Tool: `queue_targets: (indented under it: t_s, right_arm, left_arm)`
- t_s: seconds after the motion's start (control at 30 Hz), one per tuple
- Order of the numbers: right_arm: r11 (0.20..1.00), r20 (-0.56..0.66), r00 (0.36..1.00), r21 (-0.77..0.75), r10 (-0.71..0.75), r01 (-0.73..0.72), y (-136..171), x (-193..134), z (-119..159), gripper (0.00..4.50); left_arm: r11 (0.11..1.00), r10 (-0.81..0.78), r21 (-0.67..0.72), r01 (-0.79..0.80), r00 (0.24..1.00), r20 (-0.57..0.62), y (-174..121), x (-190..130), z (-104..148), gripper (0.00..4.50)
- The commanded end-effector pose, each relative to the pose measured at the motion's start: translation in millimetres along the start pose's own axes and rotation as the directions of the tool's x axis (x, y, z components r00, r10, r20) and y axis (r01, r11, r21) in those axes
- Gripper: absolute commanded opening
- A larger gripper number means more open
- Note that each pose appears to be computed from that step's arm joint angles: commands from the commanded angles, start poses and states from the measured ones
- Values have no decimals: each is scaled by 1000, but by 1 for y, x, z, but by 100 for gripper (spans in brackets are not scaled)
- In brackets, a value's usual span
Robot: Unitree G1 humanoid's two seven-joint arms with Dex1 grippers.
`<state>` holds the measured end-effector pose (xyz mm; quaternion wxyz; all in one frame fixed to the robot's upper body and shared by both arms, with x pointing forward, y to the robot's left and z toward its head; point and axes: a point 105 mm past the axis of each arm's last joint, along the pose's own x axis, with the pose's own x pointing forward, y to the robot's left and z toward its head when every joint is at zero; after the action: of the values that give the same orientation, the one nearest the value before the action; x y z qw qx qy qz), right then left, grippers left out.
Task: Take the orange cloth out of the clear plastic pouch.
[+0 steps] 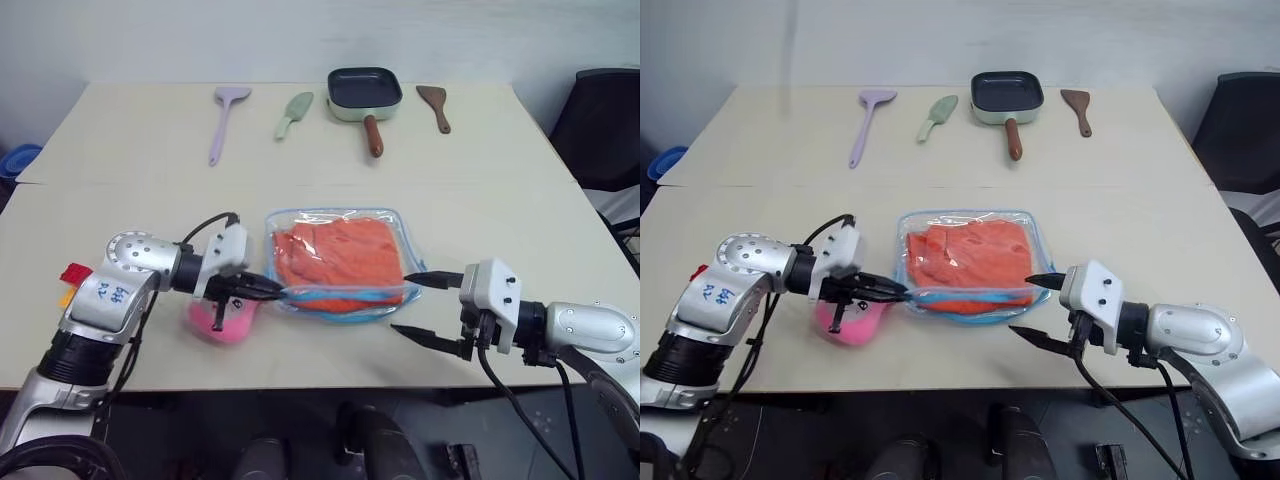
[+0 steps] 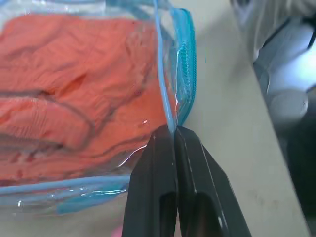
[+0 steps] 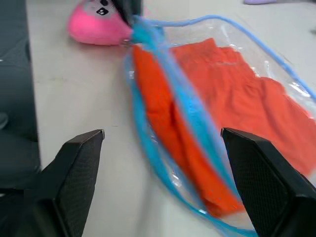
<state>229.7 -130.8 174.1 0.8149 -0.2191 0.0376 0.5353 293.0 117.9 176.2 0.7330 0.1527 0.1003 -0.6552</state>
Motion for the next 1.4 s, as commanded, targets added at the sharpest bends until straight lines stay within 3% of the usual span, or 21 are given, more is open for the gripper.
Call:
queue_targets:
  t_s: [0.03,0.17,0.33,0.57,0.67,0.83,1.4]
  right_arm:
    - [999,9,999,-16,31,-31,13,1,7,395]
    - [999,-23,999,-44,-26,25,9,9,-3,341]
    - [988,-24,991,-80,-131,129,-13,30,-9,175]
    - [975,-75,982,-157,-172,159,-28,47,-25,175]
    - [958,-115,972,-228,-204,174,-35,52,-36,238]
    - [943,-104,968,-271,-227,192,-43,57,-37,399]
    - [960,-30,991,-254,-130,118,-32,81,-22,399]
  left_arm:
    - [998,36,-54,-32,997,75,3,5,16,4]
    - [998,19,-55,-15,998,66,-3,13,13,0]
    - [999,-5,-38,6,999,39,-9,17,8,0]
    - [1000,0,-31,2,999,45,-10,20,9,0]
    - [1000,9,-30,-7,999,53,-11,21,9,0]
    - [999,21,-28,-19,998,62,-11,22,10,0]
    - [1000,20,-17,-19,998,66,-13,25,9,0]
